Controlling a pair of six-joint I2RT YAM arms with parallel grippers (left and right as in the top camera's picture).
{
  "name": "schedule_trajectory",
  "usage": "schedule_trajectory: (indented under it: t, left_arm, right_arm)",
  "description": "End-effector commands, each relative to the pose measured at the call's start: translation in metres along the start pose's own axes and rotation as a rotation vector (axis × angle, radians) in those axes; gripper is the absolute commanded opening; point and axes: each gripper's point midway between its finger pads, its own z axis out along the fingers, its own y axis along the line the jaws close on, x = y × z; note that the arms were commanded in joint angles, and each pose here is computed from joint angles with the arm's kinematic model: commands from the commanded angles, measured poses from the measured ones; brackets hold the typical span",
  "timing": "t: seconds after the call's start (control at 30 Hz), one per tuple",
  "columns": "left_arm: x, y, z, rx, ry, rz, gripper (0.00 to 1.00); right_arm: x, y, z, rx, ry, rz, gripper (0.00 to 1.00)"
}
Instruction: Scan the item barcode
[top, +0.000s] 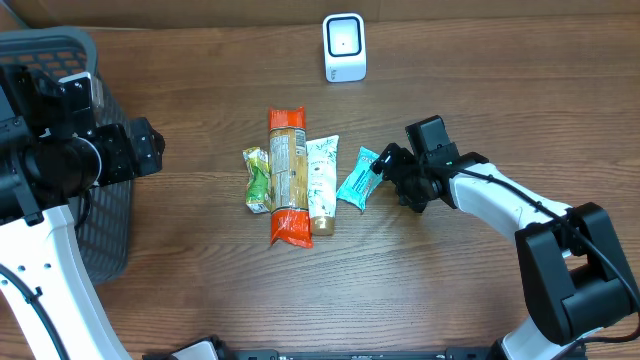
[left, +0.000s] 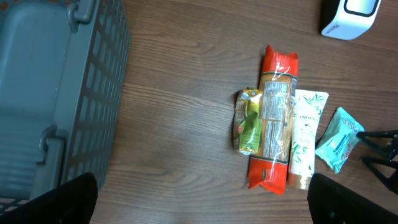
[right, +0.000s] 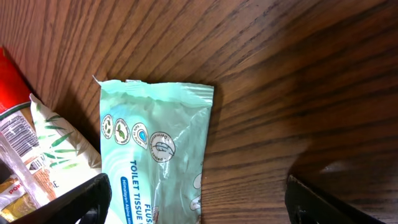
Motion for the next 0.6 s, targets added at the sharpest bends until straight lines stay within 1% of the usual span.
schedule_trajectory:
  t: [0.0,0.23,0.27,0.4,0.47,0.57]
  left_arm:
    - [-0.002,-0.001,0.000,0.010,-0.003,0.016,1.00]
    - [-0.002,-0.001,0.000,0.010,-0.003,0.017,1.00]
    - [-0.002,-0.001,0.000,0.010,-0.003,0.017,1.00]
    - [-0.002,-0.001,0.000,0.010,-0.003,0.016,1.00]
    - [-0.002,-0.001,0.000,0.010,-0.003,0.016,1.00]
    - [-0.002,-0.001,0.000,0.010,-0.003,0.016,0.99]
  right_arm:
    - [0.002,-0.003,-0.001,0.008,-0.006,-0.004,0.90]
    - [0.003,-0.003,0.000,0.016,-0.015,-0.016,0.90]
    - [0.004,-0.002,0.000,0.015,-0.013,-0.036,0.93]
    - [0.010,0.004,0.002,0.005,-0.011,-0.076,0.95]
    - [0.011,0.007,0.003,-0.002,-0.013,-0.099,1.00]
    - [0.013,0.008,0.003,-0.005,-0.013,-0.132,1.00]
